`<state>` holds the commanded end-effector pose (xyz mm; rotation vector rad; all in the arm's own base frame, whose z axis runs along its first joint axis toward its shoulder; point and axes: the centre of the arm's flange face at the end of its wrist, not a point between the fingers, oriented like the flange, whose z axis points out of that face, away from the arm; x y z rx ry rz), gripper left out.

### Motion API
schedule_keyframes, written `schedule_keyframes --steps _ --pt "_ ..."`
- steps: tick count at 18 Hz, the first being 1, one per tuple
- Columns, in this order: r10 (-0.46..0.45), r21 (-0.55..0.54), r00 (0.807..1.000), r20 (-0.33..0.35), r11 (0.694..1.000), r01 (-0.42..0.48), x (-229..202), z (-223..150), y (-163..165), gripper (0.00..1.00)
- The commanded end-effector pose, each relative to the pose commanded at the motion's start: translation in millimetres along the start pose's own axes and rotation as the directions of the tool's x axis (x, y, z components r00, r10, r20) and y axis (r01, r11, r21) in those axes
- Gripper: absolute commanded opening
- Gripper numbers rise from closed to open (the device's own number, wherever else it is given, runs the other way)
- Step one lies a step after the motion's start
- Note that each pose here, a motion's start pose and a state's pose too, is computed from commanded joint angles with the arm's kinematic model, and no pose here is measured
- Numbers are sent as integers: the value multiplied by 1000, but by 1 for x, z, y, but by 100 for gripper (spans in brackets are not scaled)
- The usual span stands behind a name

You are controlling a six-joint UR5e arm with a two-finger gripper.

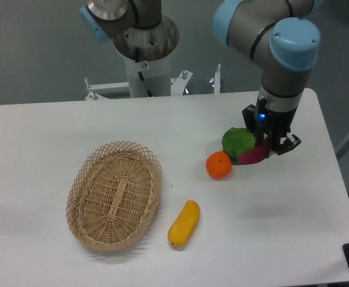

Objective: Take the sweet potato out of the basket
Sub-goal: 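Lift the sweet potato out of the basket and carry it beside the bok choy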

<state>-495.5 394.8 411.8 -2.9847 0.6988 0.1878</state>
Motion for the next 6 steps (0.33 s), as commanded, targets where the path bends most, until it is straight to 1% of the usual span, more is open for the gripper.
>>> schedule_keyframes --steps 6 --pt "-3 0 1000 -1 1000 3 0 2 1 21"
